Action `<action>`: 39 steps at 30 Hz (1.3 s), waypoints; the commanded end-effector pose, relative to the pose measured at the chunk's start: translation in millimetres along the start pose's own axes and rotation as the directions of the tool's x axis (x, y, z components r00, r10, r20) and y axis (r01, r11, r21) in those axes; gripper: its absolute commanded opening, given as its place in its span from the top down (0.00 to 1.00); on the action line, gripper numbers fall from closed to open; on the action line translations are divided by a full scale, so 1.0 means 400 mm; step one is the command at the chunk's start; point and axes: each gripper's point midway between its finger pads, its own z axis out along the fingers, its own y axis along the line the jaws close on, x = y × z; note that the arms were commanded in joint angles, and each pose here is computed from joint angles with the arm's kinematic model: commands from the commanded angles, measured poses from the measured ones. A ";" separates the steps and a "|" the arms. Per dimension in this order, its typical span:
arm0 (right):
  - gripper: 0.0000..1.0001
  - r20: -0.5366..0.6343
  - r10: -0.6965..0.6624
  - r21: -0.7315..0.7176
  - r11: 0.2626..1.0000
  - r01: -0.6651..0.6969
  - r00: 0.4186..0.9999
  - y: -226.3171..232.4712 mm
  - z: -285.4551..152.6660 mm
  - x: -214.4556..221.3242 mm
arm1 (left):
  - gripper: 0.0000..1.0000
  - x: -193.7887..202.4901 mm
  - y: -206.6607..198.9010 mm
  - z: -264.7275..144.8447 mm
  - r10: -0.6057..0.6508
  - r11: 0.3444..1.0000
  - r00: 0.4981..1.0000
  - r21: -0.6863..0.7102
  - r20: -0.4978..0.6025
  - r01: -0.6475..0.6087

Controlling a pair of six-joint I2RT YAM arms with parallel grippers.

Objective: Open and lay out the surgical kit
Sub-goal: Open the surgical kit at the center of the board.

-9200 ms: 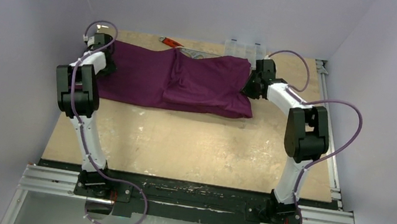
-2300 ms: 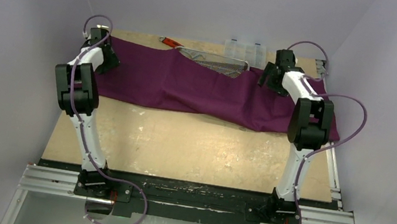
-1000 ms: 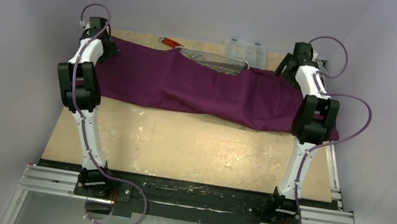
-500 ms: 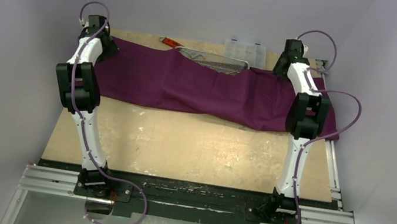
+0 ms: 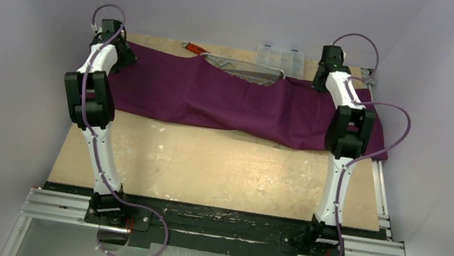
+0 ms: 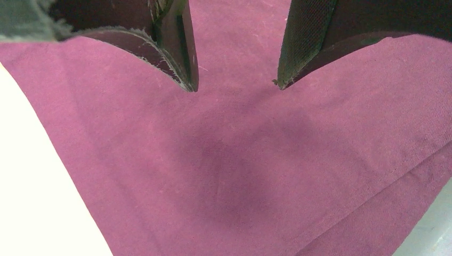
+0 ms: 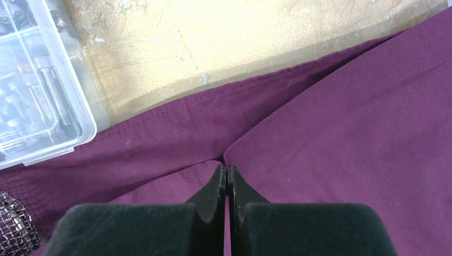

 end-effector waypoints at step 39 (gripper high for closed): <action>0.33 -0.139 0.555 0.191 0.827 -0.528 0.820 -0.306 -0.444 0.420 | 0.45 -0.006 -0.062 -0.097 -0.040 0.995 0.998 0.088 0.044 0.036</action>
